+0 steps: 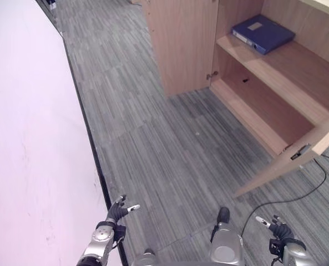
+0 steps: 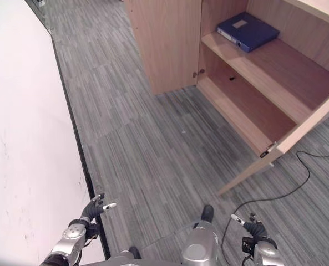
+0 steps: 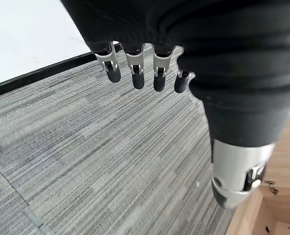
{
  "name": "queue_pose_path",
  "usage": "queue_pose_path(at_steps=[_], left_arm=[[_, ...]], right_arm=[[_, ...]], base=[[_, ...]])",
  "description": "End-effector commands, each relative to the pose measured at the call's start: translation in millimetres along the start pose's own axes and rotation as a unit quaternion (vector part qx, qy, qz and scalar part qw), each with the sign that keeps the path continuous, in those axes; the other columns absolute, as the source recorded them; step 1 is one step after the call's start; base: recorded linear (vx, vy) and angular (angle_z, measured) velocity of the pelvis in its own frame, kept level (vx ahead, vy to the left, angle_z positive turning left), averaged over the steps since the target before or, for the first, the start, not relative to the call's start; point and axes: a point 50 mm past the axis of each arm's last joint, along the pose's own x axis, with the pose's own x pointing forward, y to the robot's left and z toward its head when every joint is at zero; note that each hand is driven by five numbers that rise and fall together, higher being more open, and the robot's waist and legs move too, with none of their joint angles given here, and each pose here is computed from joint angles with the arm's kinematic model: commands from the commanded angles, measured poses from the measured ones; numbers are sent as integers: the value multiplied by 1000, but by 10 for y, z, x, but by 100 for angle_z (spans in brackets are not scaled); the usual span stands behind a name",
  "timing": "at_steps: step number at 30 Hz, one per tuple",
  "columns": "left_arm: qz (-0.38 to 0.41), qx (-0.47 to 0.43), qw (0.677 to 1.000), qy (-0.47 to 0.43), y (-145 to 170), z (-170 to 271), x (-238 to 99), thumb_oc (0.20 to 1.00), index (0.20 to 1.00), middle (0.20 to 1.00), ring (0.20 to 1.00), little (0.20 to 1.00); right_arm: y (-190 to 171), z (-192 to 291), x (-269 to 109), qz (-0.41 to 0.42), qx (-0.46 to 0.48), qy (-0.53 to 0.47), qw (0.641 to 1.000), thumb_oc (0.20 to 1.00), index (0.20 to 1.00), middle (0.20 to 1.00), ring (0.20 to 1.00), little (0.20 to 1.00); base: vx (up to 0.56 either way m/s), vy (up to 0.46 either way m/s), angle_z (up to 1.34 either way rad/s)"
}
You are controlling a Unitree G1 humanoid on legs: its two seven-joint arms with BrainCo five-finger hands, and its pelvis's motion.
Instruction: Put the empty folder in the office cabinet
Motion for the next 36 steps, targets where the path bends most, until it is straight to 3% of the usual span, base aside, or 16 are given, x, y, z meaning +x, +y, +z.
queue_pose_path(at_steps=[1,7,15,25,36], left_arm=[[26,34,999,-32,296,151,4,1000,1000,1000,1000,1000],[23,27,999,-39,248,223,44,1000,1000,1000,1000,1000],[9,31,999,-32,184,170,22,1000,1000,1000,1000,1000],[22,24,999,4,253,-47,-51,1000,1000,1000,1000,1000],[-2,86,995,-48,255,299,55,1000,1000,1000,1000,1000]], right_arm=[[201,-36,1,19,47,-1,999,1000,1000,1000,1000,1000],[211,-62,5,21,51,10,998,1000,1000,1000,1000,1000],[141,-303,-67,11,58,49,997,1000,1000,1000,1000,1000],[11,-668,-199,-35,112,110,987,1000,1000,1000,1000,1000],[-2,-982,-361,-55,161,157,973,1000,1000,1000,1000,1000]], base=[[206,-184,6],[307,-247,-22],[284,113,-41],[388,280,-65],[202,423,-54]])
